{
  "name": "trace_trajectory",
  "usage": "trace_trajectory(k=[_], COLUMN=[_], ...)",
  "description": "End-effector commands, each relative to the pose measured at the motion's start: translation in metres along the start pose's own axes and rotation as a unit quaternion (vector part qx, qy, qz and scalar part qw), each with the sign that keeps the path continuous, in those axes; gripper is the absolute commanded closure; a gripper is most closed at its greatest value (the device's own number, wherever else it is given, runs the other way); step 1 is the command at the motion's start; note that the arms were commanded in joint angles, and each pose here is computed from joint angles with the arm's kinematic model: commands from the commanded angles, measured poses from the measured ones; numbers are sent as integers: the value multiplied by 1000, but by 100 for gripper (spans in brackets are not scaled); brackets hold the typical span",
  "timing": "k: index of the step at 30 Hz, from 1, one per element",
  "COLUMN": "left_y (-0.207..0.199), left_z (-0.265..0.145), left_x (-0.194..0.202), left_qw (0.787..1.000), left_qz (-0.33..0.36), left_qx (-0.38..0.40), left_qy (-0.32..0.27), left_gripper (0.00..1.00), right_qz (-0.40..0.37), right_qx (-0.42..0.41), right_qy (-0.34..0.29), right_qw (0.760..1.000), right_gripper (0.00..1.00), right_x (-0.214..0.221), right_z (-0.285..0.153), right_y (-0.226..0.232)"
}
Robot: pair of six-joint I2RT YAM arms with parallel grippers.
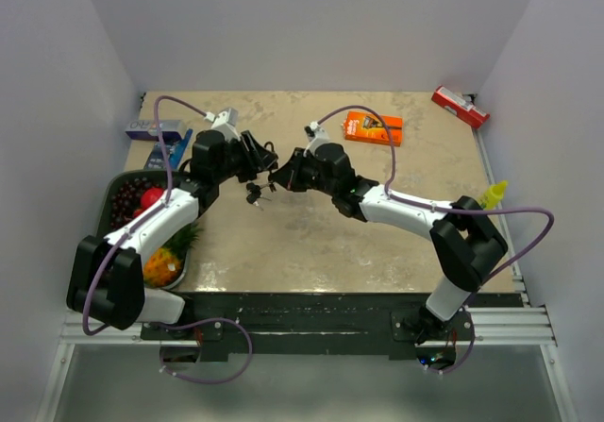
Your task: Unlock with the key
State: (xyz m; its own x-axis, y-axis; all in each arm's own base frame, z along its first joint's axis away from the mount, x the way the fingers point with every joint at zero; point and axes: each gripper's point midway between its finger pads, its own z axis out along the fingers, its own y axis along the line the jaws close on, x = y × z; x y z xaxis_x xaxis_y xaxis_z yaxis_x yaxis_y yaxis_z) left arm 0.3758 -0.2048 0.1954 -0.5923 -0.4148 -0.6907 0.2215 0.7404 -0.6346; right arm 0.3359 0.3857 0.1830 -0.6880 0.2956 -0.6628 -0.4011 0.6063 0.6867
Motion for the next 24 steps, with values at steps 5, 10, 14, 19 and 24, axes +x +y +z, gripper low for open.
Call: trace_trajectory(k=[5, 10, 14, 19, 24], left_y=[-20, -25, -30, -32, -32], left_z=[0, 1, 3, 4, 6], left_x=[27, 34, 43, 49, 54], left_qw=[998, 998, 996, 996, 995], left_qz=[1, 2, 1, 6, 7], left_qx=[34, 44, 53, 53, 51], left_qy=[43, 55, 69, 76, 82], left_gripper=[100, 100, 100, 100, 100], right_qz=[-31, -47, -66, -75, -71], right_qx=[-37, -51, -71, -86, -115], right_qy=[-184, -217, -244, -261, -308], right_qw=[982, 974, 965, 959, 942], right_gripper=[100, 100, 100, 100, 100], right_x=[-93, -97, -107, -113, -126], right_z=[-23, -33, -39, -43, -60], right_y=[28, 29, 38, 45, 57])
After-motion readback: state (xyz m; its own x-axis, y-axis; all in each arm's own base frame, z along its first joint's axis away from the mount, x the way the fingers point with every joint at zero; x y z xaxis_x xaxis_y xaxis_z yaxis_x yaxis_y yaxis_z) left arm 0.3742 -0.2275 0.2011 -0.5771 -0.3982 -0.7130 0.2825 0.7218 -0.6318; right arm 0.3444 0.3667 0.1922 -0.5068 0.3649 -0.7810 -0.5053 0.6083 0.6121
